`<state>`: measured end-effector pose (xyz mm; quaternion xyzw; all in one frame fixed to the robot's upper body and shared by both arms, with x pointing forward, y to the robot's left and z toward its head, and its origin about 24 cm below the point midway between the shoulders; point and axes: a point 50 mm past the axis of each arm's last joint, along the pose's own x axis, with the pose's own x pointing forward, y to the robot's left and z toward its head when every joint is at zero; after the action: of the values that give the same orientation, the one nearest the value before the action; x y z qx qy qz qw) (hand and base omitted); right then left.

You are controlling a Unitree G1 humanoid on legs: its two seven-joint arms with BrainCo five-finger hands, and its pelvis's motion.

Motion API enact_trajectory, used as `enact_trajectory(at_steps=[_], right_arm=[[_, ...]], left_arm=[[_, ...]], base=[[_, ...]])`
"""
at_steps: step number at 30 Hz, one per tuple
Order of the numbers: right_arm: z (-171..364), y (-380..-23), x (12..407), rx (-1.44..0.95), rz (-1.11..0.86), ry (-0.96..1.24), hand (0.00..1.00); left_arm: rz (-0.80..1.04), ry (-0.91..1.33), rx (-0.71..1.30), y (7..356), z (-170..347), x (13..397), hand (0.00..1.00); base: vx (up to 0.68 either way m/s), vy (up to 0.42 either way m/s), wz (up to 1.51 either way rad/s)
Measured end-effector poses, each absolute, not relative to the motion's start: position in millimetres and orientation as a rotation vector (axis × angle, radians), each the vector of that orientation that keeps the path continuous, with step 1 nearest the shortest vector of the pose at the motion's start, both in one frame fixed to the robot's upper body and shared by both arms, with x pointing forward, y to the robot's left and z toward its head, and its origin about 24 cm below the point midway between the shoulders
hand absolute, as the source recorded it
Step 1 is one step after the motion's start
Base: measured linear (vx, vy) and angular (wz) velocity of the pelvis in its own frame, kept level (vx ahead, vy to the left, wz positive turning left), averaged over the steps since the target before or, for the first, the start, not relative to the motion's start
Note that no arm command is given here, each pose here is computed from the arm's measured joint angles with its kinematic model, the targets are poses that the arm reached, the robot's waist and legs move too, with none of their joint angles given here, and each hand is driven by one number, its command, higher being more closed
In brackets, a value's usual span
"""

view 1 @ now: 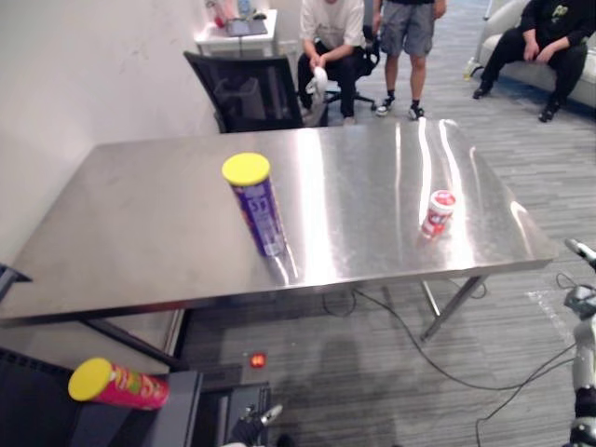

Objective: Put the gum and the chips on the shelf.

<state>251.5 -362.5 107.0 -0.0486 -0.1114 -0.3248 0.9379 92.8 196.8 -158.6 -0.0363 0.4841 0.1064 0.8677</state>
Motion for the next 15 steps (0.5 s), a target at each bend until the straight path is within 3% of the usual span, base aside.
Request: enact_trajectory(at_steps=[15], right_arm=[[123.9, -340.4, 302.6, -0.134, -0.505, -0.198, 0.00]], left_arm=[[0.240, 0.947, -0.101, 196.6, -152.7, 103.5, 0.00]], base=[[-0.01, 0.001, 0.04]])
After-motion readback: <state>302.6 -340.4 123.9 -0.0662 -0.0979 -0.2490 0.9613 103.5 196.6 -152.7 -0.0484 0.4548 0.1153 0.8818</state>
